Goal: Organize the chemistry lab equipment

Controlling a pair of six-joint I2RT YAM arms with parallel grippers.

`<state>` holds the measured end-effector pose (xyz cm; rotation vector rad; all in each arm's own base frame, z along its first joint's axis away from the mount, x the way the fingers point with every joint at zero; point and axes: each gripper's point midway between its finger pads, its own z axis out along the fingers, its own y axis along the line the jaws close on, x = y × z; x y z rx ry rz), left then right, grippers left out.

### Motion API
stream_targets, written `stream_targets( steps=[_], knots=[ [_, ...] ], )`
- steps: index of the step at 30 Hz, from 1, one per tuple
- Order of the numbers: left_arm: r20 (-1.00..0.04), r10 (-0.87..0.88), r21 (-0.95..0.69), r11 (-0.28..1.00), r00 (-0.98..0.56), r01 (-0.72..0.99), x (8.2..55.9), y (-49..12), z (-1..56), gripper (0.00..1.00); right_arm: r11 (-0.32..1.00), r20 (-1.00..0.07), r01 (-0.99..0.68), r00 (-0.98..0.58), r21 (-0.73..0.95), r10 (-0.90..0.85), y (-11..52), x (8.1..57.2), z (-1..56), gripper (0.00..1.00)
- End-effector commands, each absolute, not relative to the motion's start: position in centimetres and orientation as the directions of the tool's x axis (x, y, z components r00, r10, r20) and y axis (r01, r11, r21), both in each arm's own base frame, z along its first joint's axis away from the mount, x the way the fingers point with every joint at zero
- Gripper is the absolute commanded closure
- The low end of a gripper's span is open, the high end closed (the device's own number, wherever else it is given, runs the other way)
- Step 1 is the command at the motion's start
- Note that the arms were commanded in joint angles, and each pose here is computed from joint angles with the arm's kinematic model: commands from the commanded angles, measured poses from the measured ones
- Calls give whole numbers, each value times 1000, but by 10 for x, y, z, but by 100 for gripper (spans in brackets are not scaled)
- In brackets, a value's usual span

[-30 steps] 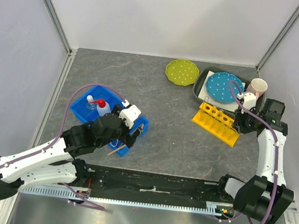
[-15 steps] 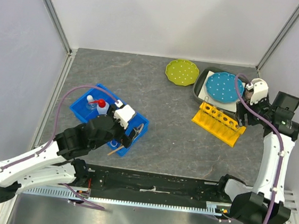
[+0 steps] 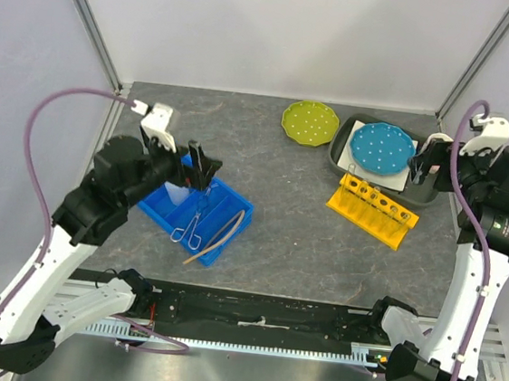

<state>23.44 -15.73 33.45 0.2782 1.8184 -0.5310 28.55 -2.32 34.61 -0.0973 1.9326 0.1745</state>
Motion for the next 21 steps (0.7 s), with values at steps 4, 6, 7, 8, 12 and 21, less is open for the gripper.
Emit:
stream_targets(
  steps=[4,6,7,8,12,21],
  knots=[
    [-943,-188,-318,750,-273,580,199,-168,442,0,977,-976,91,-80,195,202,-46,277,440,2],
    [-949,-192,-307,751,-251,585,190,-161,455,0,974,-979,125,-55,189,197,-52,275,450,2],
    [-950,-195,-304,754,-244,582,188,-158,458,0,973,-979,130,-54,190,199,-52,275,452,2],
    [-951,-202,-303,753,-234,584,183,-154,462,0,973,-979,131,-54,189,197,-53,275,452,2],
    [-953,-212,-300,755,-216,583,168,-143,468,0,972,-979,135,-41,190,197,-53,273,456,2],
    [-959,-189,-278,778,-212,564,158,-130,457,0,977,-981,107,-40,182,188,-47,270,455,2]
  ],
)
